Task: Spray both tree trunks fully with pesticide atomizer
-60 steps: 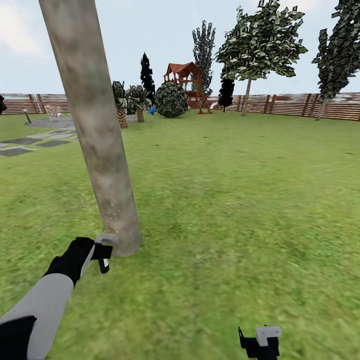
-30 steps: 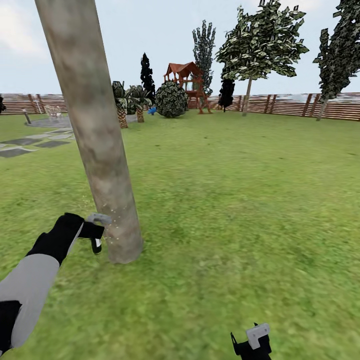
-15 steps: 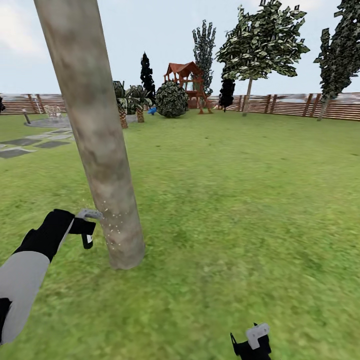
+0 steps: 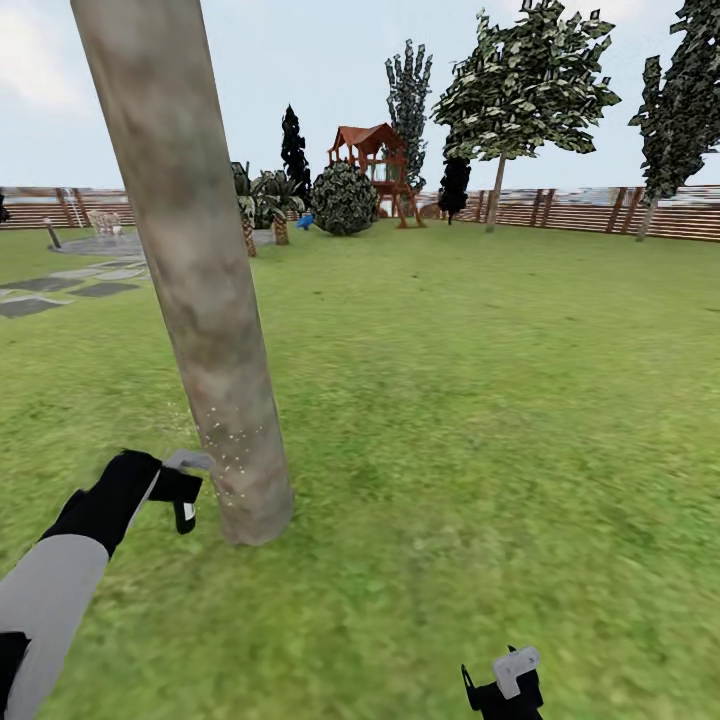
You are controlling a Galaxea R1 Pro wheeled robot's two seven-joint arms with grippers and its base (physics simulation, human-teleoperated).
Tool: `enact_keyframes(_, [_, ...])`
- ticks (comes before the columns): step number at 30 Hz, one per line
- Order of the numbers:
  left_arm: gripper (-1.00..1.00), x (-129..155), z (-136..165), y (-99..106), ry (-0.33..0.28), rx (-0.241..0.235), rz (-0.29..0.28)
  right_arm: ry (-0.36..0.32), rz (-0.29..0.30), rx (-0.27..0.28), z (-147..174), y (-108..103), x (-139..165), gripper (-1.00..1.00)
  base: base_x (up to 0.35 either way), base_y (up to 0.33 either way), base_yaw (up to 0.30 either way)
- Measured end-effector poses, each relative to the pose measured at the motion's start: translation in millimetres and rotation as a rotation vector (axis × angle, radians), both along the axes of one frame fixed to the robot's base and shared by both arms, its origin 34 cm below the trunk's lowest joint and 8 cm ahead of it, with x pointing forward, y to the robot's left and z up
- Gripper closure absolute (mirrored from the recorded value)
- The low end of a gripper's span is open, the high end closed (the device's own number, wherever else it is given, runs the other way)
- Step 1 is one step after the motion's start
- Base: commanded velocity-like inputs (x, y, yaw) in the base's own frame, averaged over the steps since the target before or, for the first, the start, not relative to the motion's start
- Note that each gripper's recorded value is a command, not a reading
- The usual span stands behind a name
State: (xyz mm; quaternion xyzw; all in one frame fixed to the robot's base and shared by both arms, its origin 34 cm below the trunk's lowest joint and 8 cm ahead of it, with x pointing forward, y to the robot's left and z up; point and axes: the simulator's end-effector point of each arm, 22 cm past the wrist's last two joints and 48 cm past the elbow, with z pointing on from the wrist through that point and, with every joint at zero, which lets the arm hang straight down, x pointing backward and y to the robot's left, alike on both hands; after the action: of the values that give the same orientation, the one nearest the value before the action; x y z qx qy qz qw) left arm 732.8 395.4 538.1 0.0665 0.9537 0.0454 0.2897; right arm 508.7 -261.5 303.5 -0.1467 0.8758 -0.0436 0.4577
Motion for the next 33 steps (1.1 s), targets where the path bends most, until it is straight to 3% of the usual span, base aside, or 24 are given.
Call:
enact_keyframes(4, [1.0,-1.0,-5.9,-12.9,0.006,-0.002,-0.015,0.0,0.0,0.0,0.1,-0.1,0.1,-1.0,0.0,0.0,0.0])
enact_keyframes(10, [1.0,-18.0,-28.6,-4.0,0.033,0.003,-0.002,-0.001,0.001,0.001,0.2,0.7,0.3,-1.0,0.0,-0.151,0.0])
enact_keyframes(16, [1.0,-25.3,-51.3,-26.1,0.019,-0.015,-0.032,0.0,0.001,0.001,0.1,0.8,0.2,-1.0,0.0,-0.267,0.0])
enact_keyframes(18, [1.0,-27.6,-58.5,-24.0,0.017,-0.025,-0.016,0.001,0.001,0.001,-0.1,0.3,0.0,-1.0,0.0,-0.27,0.0])
enact_keyframes(20, [1.0,-27.3,-66.9,-8.9,-0.022,-0.033,0.047,0.0,-0.001,0.0,0.0,-0.6,0.2,-1.0,0.0,-0.27,0.0])
enact_keyframes(22, [1.0,-29.5,-77.0,12.0,-0.061,-0.008,0.123,0.0,-0.001,0.0,0.1,-0.9,0.3,-1.0,0.0,-0.27,0.0])
enact_keyframes(24, [1.0,-34.6,-87.7,23.3,-0.077,0.016,0.164,0.0,-0.001,0.001,0.2,-0.1,0.4,-1.0,0.0,-0.271,0.0])
enact_keyframes(33, [1.0,-46.6,-104.9,20.4,-0.107,-0.02,0.201,-0.001,-0.003,0.002,0.4,-0.2,0.6,-1.0,0.0,-0.272,0.0])
